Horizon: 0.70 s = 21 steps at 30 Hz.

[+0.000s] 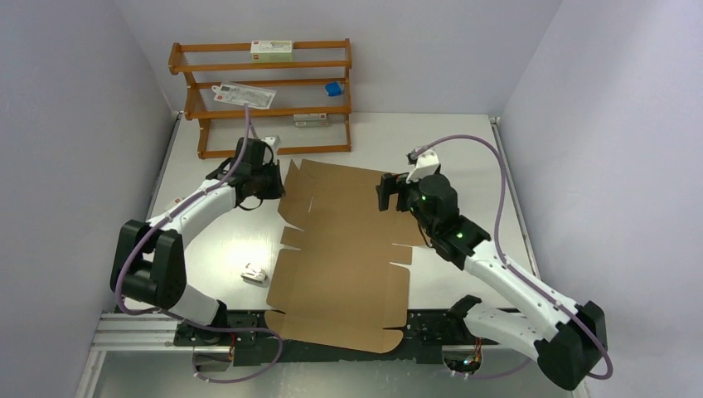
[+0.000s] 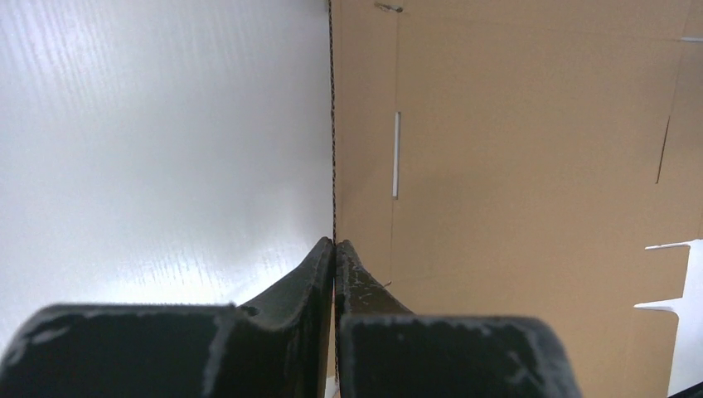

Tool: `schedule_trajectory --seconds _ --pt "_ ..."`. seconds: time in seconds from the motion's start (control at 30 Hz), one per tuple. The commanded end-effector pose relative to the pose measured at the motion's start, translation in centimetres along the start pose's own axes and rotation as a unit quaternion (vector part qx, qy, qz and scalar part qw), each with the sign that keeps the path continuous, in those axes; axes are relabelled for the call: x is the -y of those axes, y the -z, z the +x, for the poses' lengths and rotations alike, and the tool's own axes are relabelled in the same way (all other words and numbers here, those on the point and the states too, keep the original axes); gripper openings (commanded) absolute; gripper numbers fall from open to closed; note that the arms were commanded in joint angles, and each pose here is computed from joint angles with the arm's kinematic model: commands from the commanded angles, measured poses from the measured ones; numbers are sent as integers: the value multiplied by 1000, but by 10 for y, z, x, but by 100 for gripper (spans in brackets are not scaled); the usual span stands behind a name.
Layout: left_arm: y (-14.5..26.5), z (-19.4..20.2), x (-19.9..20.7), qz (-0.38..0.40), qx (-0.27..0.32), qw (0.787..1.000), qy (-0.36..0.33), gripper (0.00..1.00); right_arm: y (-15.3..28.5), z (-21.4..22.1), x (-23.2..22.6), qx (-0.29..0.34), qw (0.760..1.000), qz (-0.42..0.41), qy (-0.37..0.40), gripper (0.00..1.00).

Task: Fold the paper box

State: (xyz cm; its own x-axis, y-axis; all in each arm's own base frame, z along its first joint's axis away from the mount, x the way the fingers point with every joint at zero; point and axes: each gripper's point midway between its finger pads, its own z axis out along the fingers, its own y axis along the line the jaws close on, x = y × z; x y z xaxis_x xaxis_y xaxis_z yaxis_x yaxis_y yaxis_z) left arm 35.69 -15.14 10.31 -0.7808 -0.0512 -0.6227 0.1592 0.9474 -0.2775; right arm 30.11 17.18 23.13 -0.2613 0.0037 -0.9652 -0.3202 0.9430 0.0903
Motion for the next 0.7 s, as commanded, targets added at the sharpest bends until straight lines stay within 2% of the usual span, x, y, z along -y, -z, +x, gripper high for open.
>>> schedule_trajectory --seconds 0.0,0.4,0.53,0.67 --pt "12 -3 -13 -17 11 1000 11 10 -19 -14 11 7 999 29 14 100" --pt "14 -10 -43 -40 2 999 17 28 -89 8 53 -53 998 2 -43 100" --pt "14 -29 -26 2 15 1000 17 39 -114 24 64 -89 995 -16 -45 100" --pt "2 -39 -4 64 4 998 24 49 -139 32 61 -118 990 -61 -42 100"
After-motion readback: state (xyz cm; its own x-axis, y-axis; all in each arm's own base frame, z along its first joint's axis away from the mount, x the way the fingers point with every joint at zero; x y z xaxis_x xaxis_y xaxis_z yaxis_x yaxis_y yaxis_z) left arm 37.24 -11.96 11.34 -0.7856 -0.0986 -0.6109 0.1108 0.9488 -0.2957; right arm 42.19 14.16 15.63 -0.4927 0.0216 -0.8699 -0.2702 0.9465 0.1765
